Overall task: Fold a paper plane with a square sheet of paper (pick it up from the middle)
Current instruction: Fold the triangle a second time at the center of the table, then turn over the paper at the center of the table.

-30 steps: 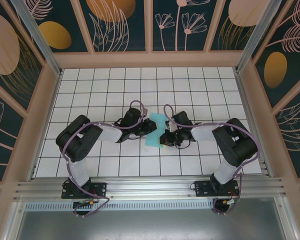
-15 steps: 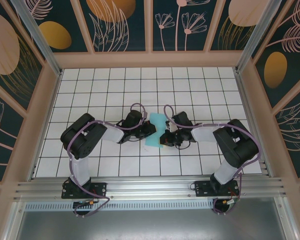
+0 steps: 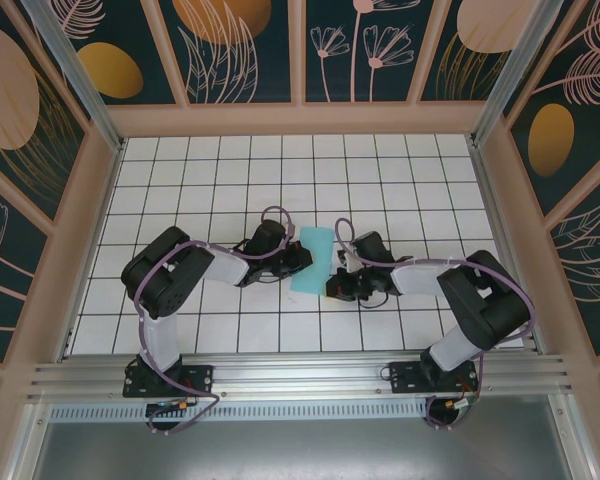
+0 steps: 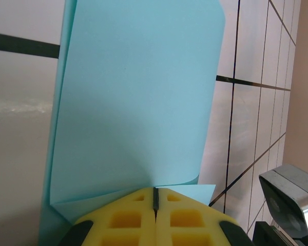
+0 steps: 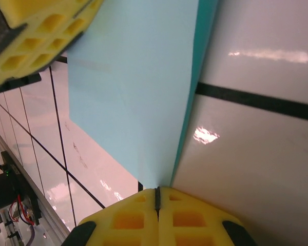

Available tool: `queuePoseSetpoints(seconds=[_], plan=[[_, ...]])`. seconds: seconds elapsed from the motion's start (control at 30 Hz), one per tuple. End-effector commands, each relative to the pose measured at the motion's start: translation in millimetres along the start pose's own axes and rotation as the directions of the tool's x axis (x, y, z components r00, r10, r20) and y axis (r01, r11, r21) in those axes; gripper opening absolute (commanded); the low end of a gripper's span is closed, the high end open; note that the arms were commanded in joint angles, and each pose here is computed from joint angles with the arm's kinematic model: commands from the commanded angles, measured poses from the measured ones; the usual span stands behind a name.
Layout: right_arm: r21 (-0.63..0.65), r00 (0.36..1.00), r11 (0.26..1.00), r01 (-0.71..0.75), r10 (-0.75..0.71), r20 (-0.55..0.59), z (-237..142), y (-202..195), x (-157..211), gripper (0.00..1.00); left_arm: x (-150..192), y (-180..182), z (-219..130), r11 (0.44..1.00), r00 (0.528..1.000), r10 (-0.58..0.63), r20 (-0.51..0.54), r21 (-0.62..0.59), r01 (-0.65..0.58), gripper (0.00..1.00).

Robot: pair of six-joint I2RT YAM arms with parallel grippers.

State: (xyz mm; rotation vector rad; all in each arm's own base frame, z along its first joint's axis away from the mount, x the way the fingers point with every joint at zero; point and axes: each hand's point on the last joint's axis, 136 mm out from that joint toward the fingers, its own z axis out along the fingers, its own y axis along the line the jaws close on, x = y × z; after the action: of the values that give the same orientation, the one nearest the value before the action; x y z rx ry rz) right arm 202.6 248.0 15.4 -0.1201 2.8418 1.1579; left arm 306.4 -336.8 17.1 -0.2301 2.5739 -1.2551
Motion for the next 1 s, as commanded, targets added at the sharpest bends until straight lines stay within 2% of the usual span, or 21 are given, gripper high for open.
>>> queuePoseSetpoints(seconds=[0.0, 0.13, 0.27, 0.33, 0.53, 0.63, 0.97], plan=[[0.064, 0.999, 0.997, -0.044, 0.046, -0.028, -7, -11, 13, 0.01, 7, 31, 1, 0.993, 1.000, -0.026, -0.008, -0.114, 0.025, 0.08], [0.072, 0.994, 0.997, -0.039, 0.031, 0.106, -21, 3, -25, 0.07, -2, 0, -6, 0.999, 1.000, 0.013, 0.008, -0.030, -0.012, 0.11], [0.072, 0.985, 0.996, -0.049, 0.037, 0.167, -23, 7, -43, 0.15, -12, -22, -14, 0.999, 0.998, 0.045, 0.032, -0.005, -0.045, 0.12], [0.057, 0.973, 0.995, -0.079, 0.065, 0.220, -30, 3, -58, 0.25, -16, -30, -16, 0.998, 0.997, 0.059, 0.039, 0.008, -0.059, 0.13], [0.029, 0.975, 0.996, -0.086, 0.078, 0.210, -22, 4, -67, 0.31, -17, -28, -17, 0.998, 0.997, 0.059, 0.041, -0.013, -0.059, 0.14], [-0.004, 0.976, 0.997, -0.080, 0.079, 0.201, -19, 9, -69, 0.32, -15, -21, -15, 0.998, 0.998, 0.053, 0.034, -0.035, -0.052, 0.13], [-0.004, 0.975, 0.995, -0.100, 0.098, 0.199, -10, 6, -78, 0.32, -11, -2, -6, 0.994, 0.999, 0.044, 0.013, -0.098, -0.042, 0.10]])
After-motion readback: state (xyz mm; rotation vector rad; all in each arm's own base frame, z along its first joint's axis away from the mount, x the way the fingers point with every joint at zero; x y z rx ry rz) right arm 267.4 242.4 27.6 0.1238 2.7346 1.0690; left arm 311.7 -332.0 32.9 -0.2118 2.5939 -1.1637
